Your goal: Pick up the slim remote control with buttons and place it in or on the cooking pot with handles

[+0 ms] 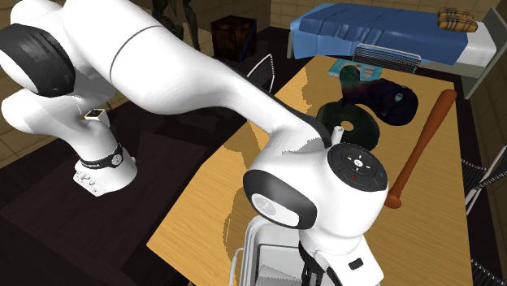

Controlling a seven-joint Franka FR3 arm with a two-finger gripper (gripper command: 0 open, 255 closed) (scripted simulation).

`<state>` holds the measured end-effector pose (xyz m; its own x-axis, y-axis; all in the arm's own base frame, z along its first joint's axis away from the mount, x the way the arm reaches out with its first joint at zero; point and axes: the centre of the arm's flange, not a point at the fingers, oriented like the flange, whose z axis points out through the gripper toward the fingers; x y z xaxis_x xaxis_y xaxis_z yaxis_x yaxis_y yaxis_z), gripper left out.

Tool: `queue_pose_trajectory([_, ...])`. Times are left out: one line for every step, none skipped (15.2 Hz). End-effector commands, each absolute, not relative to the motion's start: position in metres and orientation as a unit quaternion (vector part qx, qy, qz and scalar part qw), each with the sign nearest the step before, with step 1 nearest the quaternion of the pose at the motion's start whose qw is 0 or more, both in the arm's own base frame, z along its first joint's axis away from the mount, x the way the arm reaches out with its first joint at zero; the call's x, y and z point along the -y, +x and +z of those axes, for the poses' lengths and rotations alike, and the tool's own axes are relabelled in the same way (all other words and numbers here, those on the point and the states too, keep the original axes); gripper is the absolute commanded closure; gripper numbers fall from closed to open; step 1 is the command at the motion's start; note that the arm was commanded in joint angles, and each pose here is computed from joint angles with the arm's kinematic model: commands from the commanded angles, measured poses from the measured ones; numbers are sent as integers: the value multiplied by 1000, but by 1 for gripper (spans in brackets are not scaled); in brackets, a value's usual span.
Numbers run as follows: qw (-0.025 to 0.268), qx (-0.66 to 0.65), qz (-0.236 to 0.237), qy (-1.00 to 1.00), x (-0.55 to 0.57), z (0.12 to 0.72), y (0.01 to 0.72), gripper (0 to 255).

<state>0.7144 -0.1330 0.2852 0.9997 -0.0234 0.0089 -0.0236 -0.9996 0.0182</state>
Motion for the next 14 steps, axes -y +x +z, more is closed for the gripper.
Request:
queue_pose_trajectory([9,12,4,1000,133,285,714,0])
queue_pose_trajectory([9,12,4,1000,133,285,714,0])
queue_pose_trajectory([9,12,4,1000,133,298,714,0])
queue_pose_trajectory([9,12,4,1000,133,312,714,0])
queue_pose_trajectory([9,12,4,1000,132,325,714,0])
queue_pose_trajectory([9,12,4,1000,132,335,714,0])
queue_pose_trajectory([9,12,4,1000,132,335,714,0])
queue_pose_trajectory([9,12,4,1000,132,335,714,0])
queue_pose_trajectory([9,12,4,1000,132,335,714,0])
queue_pose_trajectory([9,12,4,1000,132,335,714,0])
queue_pose_trajectory([9,12,4,1000,132,335,714,0])
queue_pose_trajectory([9,12,4,1000,132,335,714,0])
queue_pose_trajectory([9,12,4,1000,132,335,714,0])
queue_pose_trajectory([9,12,4,1000,132,335,714,0])
